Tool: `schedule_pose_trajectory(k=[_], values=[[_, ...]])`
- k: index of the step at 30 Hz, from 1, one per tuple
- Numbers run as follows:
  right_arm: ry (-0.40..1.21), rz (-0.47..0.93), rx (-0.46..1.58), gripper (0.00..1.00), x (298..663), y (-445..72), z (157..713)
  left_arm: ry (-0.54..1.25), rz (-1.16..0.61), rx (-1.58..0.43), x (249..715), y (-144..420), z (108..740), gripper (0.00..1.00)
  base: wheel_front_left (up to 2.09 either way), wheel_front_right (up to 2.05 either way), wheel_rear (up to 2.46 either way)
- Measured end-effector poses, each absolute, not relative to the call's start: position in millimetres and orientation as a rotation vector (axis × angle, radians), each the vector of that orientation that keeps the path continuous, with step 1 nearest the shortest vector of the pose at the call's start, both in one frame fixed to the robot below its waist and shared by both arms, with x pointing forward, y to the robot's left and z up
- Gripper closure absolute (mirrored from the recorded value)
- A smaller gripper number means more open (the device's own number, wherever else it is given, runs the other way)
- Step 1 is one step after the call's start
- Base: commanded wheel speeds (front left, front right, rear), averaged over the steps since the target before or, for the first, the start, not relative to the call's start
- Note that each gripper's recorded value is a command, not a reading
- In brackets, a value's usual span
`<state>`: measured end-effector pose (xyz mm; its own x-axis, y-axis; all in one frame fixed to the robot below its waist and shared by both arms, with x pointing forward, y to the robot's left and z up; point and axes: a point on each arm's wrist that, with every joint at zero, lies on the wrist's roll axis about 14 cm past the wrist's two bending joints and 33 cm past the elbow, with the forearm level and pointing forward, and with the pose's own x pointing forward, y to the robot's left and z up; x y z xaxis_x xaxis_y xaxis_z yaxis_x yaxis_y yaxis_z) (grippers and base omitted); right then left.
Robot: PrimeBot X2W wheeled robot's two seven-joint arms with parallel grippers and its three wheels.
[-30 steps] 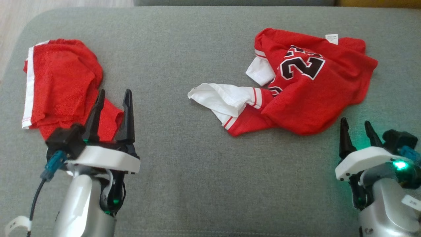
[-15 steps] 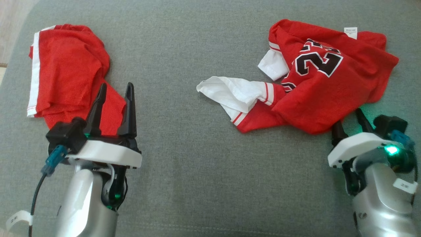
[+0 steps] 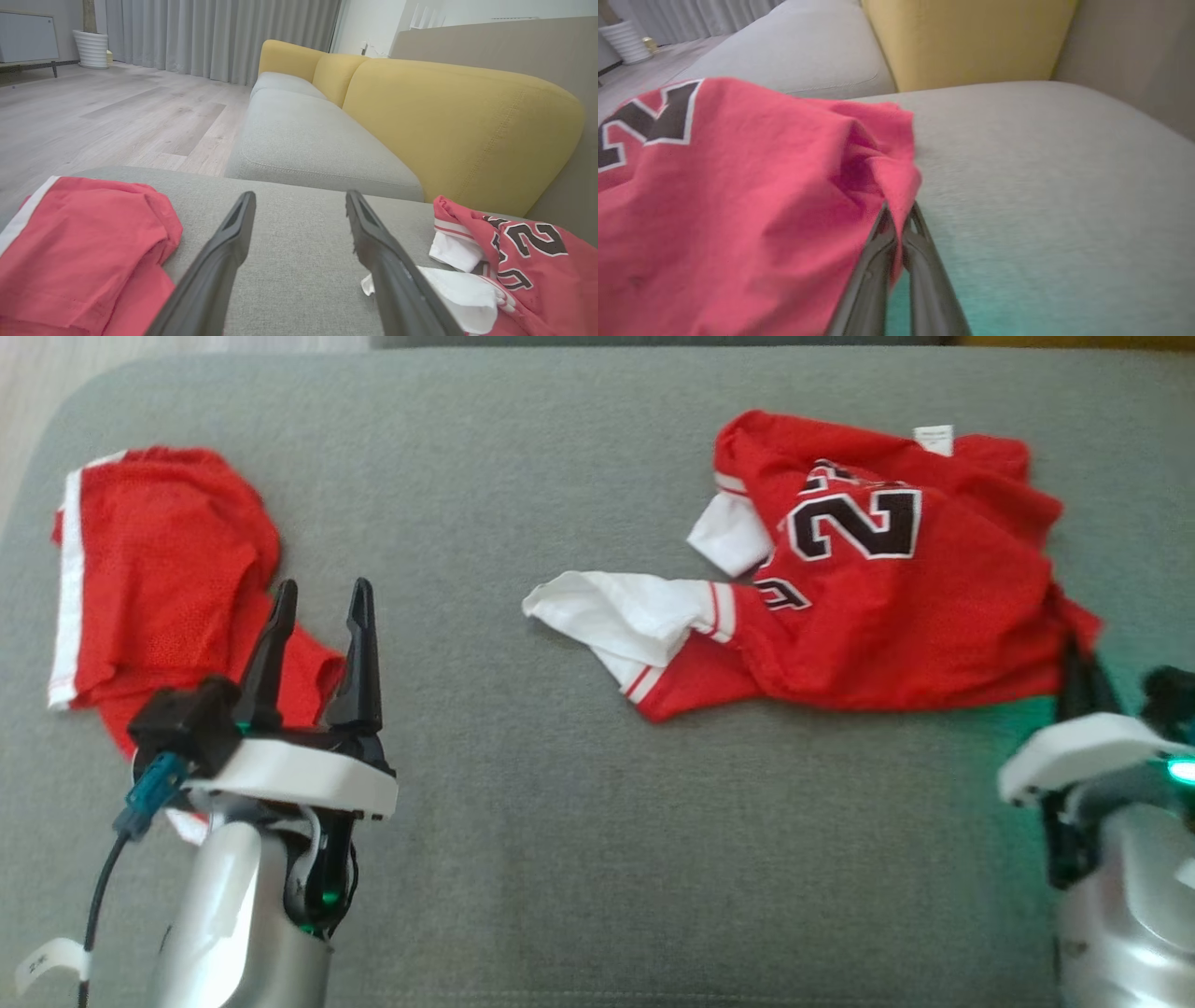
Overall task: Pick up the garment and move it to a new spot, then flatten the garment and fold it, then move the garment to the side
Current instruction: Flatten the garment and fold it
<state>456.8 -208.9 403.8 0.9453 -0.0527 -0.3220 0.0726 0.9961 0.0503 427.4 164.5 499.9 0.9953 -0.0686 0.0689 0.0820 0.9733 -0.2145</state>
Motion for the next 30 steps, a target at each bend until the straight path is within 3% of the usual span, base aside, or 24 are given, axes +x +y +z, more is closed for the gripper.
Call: schedule_pose_trajectory(k=[10,18,19,20,25,30], values=[[0.210,-0.367,-0.057,1.00,417.2,-319.3,463.3,-0.076,-0.138,-0.243,425.6,139.3,507.9,0.00,0.00,0.00,0.00],[0.252,-0.474,-0.074,1.00,398.8,-352.1,469.2,-0.081,-0.152,-0.251,425.7,132.8,510.5,0.00,0.00,0.00,0.00],[0.270,-0.481,-0.076,0.69,396.3,-354.1,465.7,-0.079,-0.151,-0.255,425.6,132.8,510.0,0.00,0.00,0.00,0.00],[0.279,-0.487,-0.084,0.00,394.0,-355.7,463.5,-0.078,-0.151,-0.255,425.5,132.9,509.5,0.00,0.00,0.00,0.00],[0.223,-0.480,-0.101,0.00,398.1,-353.8,469.8,-0.071,-0.150,-0.254,424.3,133.3,507.3,0.00,0.00,0.00,0.00],[0.071,-0.327,-0.066,0.00,425.4,-307.2,492.1,-0.079,-0.148,-0.253,422.9,134.0,510.5,0.00,0.00,0.00,0.00]])
